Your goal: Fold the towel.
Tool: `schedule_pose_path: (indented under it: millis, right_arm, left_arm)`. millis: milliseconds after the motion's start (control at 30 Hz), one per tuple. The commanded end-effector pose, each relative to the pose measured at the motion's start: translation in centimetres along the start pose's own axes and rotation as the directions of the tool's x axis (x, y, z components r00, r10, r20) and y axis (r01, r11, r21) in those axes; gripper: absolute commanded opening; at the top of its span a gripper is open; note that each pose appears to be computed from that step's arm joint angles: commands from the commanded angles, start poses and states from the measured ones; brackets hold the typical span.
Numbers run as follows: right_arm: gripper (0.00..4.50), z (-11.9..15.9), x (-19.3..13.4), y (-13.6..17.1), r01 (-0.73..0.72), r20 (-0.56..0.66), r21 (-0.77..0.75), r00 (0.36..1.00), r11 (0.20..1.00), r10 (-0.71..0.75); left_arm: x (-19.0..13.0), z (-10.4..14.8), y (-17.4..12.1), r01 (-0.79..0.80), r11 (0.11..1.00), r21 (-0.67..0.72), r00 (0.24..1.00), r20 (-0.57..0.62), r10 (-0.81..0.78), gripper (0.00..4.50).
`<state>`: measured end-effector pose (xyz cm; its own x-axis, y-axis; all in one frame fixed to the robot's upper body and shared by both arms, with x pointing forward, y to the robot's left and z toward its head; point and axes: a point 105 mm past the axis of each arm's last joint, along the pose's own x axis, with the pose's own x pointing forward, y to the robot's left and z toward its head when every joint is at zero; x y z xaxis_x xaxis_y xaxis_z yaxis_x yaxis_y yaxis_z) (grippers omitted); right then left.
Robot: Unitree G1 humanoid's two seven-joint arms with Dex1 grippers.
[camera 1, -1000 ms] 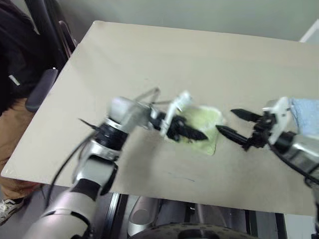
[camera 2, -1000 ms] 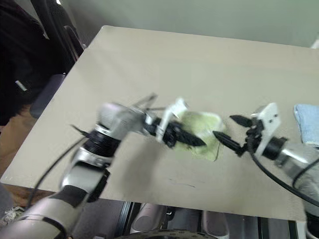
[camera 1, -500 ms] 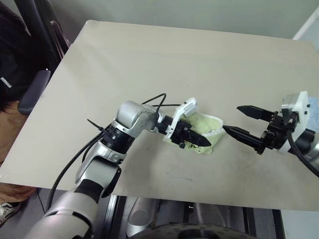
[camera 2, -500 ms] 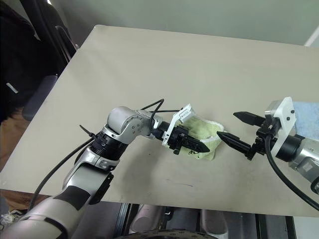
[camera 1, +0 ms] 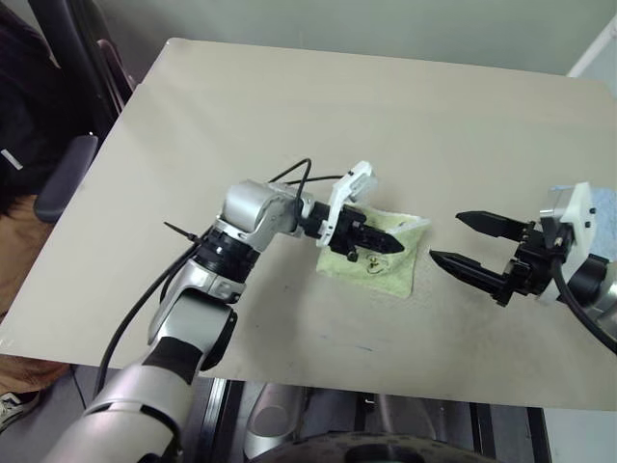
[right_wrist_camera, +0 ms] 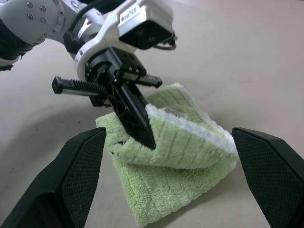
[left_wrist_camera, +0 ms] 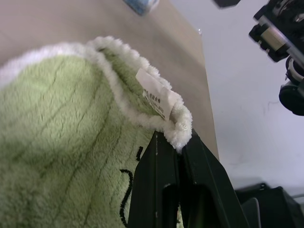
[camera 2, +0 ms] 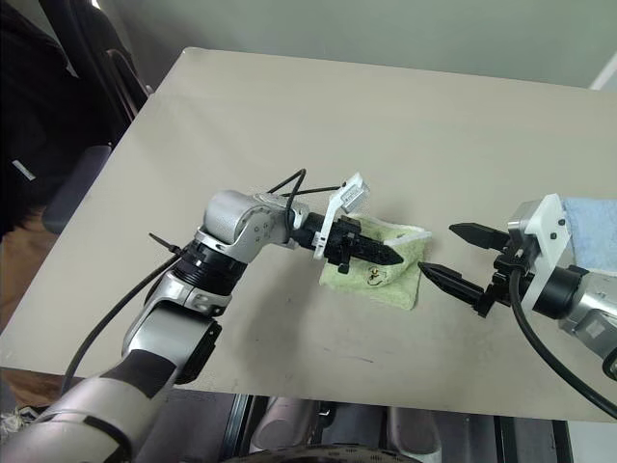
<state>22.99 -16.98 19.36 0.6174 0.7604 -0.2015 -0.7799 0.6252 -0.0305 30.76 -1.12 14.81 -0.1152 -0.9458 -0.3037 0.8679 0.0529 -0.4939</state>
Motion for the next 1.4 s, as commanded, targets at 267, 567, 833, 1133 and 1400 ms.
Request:
schedule_pose_path:
  millis: [267,567,833,1133,1400]
  right_arm:
    - [4.5,0.6,-0.2,0.0,0.013,0.008,-0.05,1.0,0.999,-0.013]
    - [4.5,0.5,-0.2,0.0,0.016,0.007,-0.052,1.0,0.999,-0.016]
    - [4.5,0.5,-0.2,0.0,0.016,0.007,-0.052,1.0,0.998,-0.016]
    - [4.5,0.4,-0.2,-0.2,0.031,0.007,-0.058,1.0,0.998,-0.03]
    - [4.5,0.3,0.2,-0.8,0.045,0.016,-0.08,0.999,0.996,-0.044]
  left_arm:
    - [2.3,-2.8,-0.9,0.075,0.996,0.05,0.993,-0.095,-0.07,0.03]
    - [2.5,-2.8,-1.0,0.087,0.995,0.049,0.992,-0.092,-0.082,0.03]
    - [2.5,-2.8,-1.0,0.087,0.995,0.049,0.992,-0.093,-0.082,0.03]
    - [2.8,-1.7,-2.3,0.172,0.982,0.079,0.985,-0.023,-0.171,0.99]
    - [1.1,1.3,-2.4,0.151,0.985,0.088,0.981,0.113,-0.16,3.53]
